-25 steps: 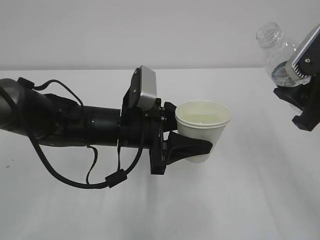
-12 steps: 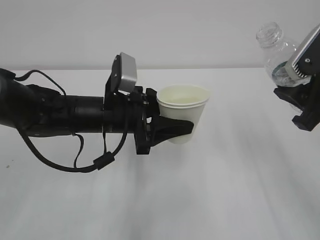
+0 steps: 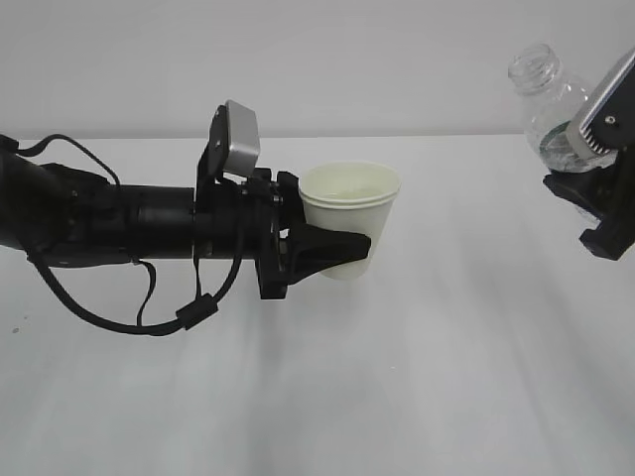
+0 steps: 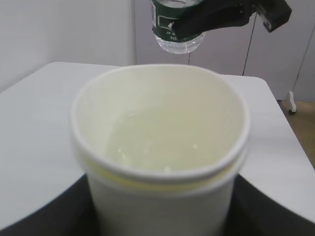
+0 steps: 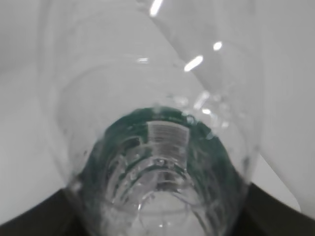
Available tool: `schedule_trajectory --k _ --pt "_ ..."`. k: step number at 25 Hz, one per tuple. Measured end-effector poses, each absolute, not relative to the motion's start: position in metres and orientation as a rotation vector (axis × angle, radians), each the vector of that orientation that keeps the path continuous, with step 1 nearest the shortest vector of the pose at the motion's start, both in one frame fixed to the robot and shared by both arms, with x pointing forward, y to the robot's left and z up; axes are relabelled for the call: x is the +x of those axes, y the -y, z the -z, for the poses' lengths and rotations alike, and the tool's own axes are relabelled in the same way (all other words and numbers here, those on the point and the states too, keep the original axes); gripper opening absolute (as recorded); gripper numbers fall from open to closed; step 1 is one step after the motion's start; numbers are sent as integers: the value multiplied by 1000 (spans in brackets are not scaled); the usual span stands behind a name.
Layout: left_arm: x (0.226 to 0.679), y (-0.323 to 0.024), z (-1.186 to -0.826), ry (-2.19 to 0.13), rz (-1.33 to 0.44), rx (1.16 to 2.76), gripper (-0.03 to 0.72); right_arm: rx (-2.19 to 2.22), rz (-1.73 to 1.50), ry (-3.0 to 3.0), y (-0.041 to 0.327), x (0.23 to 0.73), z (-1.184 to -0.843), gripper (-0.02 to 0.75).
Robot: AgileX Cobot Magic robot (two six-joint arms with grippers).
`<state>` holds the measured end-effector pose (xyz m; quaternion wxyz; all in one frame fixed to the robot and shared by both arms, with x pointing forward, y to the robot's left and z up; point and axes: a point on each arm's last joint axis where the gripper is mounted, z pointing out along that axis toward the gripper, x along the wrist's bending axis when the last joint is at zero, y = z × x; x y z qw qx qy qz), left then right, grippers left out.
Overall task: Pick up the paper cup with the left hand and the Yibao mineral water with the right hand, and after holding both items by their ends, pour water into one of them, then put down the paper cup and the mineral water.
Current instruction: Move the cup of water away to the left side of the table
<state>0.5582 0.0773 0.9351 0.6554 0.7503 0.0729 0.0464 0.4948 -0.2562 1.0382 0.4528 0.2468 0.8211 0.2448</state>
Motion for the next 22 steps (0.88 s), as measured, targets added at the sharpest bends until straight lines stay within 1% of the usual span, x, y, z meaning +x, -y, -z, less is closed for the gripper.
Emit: schedule_trajectory --k 7,22 --pt "565 -88 -931 -178 -132 1744 412 609 -604 -2028 256 495 -1038 433" --pt "595 -146 -931 -357 -229 1725 412 609 -604 -2028 256 495 -1038 433"
